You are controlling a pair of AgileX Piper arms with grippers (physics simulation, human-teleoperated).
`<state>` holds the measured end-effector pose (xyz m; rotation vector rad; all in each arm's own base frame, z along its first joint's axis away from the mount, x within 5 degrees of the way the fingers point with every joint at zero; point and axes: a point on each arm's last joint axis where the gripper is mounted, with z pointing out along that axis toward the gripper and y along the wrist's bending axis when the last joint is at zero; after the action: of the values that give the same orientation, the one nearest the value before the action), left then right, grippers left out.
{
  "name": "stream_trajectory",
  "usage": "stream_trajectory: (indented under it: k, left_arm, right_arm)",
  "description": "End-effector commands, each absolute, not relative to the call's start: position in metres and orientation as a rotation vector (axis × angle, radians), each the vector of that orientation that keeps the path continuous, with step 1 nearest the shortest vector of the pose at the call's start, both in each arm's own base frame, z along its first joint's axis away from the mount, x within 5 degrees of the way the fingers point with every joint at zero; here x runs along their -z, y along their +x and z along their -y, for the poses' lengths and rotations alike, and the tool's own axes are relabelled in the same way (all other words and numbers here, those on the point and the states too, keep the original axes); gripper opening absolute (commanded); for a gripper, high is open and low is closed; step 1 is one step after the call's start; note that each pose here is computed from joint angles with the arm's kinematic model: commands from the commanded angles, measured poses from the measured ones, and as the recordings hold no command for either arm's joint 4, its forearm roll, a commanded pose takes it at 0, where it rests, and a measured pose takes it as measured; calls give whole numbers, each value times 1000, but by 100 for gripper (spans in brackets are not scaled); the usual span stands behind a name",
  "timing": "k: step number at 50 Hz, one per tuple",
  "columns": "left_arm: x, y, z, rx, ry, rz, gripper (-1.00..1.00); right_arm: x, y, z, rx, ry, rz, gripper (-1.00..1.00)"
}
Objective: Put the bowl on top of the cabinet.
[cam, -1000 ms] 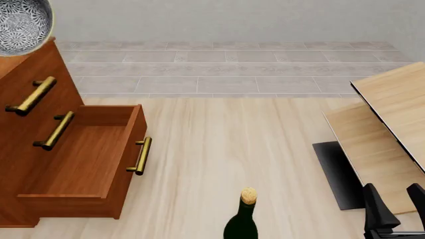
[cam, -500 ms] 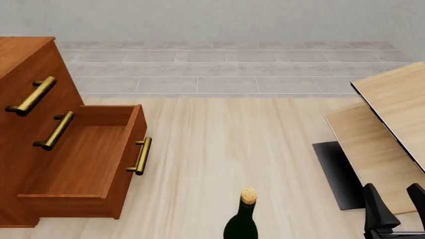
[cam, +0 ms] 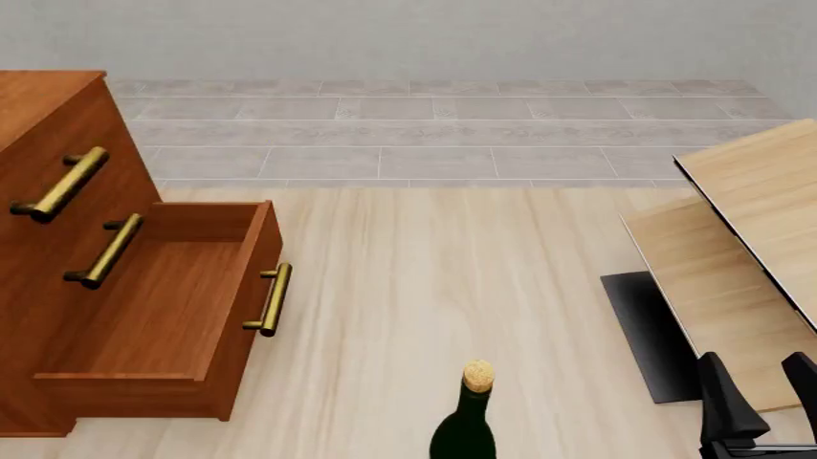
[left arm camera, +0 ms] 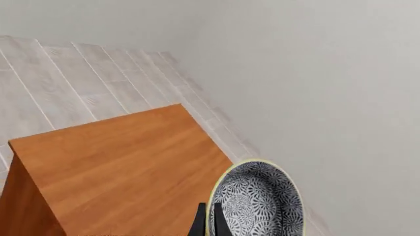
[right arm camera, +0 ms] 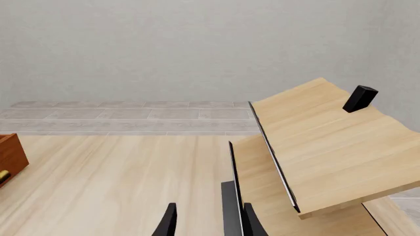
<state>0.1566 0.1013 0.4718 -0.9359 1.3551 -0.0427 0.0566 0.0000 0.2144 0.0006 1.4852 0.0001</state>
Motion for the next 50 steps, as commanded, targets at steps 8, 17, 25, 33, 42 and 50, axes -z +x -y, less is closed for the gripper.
stream_trajectory:
  k: [8,17,25,33,42,50]
  left_arm:
    - [-466,163,-122,39,-1065,-1350,-100]
    - [-457,167,-132,23,-1110,-1368,-100]
    - [-451,169,-139,11,-1144,-1371,-100]
    - [-450,170,-142,6,-1150,-1367,-100]
    - [-443,175,-146,5,-1163,-1391,-100]
    - [-438,177,-150,-14,-1165,-1397,-100]
  right_arm:
    - [-214,57,0,0,1,-1485,100]
    - [-214,57,0,0,1,-1485,100]
    - [-214,57,0,0,1,-1485,100]
    - [-214,57,0,0,1,-1485,100]
    - [-214,57,0,0,0,-1485,100]
    - [-214,57,0,0,1,-1485,100]
